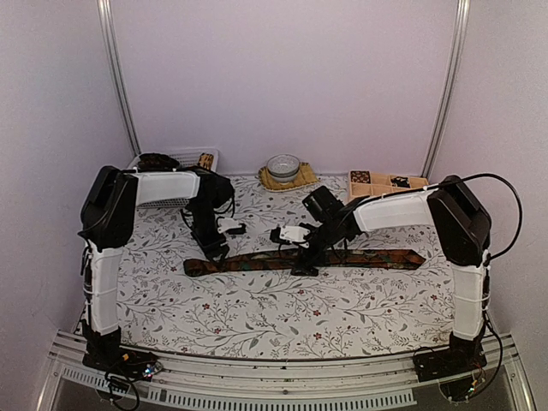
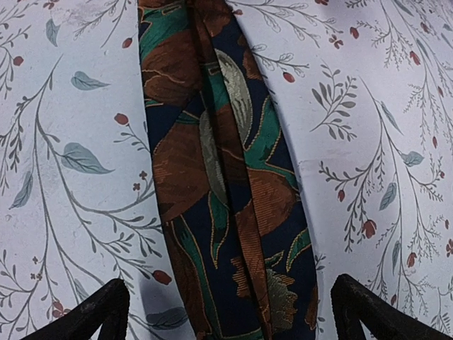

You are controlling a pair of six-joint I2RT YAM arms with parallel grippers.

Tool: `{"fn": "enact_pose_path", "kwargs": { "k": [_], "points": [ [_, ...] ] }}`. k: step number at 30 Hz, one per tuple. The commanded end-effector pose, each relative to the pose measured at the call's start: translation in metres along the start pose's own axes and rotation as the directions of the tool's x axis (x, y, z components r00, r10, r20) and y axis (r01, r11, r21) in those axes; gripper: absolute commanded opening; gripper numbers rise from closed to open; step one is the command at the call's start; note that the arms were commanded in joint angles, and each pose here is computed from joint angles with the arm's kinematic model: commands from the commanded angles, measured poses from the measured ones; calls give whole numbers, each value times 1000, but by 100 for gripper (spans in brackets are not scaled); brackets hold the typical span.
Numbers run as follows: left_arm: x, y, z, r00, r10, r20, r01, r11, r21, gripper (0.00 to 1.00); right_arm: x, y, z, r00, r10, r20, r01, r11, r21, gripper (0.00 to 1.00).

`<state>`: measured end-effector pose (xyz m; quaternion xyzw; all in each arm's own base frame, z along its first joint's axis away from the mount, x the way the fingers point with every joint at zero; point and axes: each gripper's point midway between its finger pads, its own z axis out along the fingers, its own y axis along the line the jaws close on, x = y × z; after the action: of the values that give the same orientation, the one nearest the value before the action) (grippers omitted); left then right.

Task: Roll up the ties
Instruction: Flatten out the tie at the center of the board, then smooth out the tie at the center of the board.

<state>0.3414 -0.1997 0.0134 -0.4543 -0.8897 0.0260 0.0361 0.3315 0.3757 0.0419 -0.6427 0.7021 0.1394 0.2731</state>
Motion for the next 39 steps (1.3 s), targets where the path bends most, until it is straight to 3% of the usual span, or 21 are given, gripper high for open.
{"fn": "enact_pose_path", "kwargs": {
  "k": [1,4,8,13,18,23,28,30,36,39],
  "points": [
    [-19,18,-23,995,16,97,-6,994,-107,85,20,13,27,995,-64,-71,56,992,-111,100],
    [-34,13,-47,971,83,226,-53,989,-137,92,23,15,33,995,-57,-83,45,989,-138,99],
    [-50,-5,-82,891,200,407,-144,976,-164,95,27,20,41,993,-48,-104,28,983,-184,95],
    [-54,-21,-87,838,262,478,-219,965,-144,96,29,20,46,993,-36,-116,11,977,-214,89],
    [-52,-16,-94,863,190,468,-144,981,-132,96,30,22,48,990,13,-140,-50,964,-261,73],
    [-46,-30,-108,846,151,511,-101,987,-124,96,30,28,48,990,32,-139,-73,952,-299,53],
    [-37,-68,-111,835,212,508,-164,977,-138,96,30,34,46,984,64,-163,-117,934,-336,32],
    [-32,-79,-105,832,252,494,-202,967,-153,96,29,36,44,983,77,-168,-132,929,-345,32],
    [-24,-92,-82,857,263,443,-229,965,-130,96,19,25,34,979,126,-163,-171,938,-302,55],
    [-29,-85,-77,867,210,451,-166,977,-136,96,10,9,20,977,169,-129,-197,946,-257,62]
  ]
}}
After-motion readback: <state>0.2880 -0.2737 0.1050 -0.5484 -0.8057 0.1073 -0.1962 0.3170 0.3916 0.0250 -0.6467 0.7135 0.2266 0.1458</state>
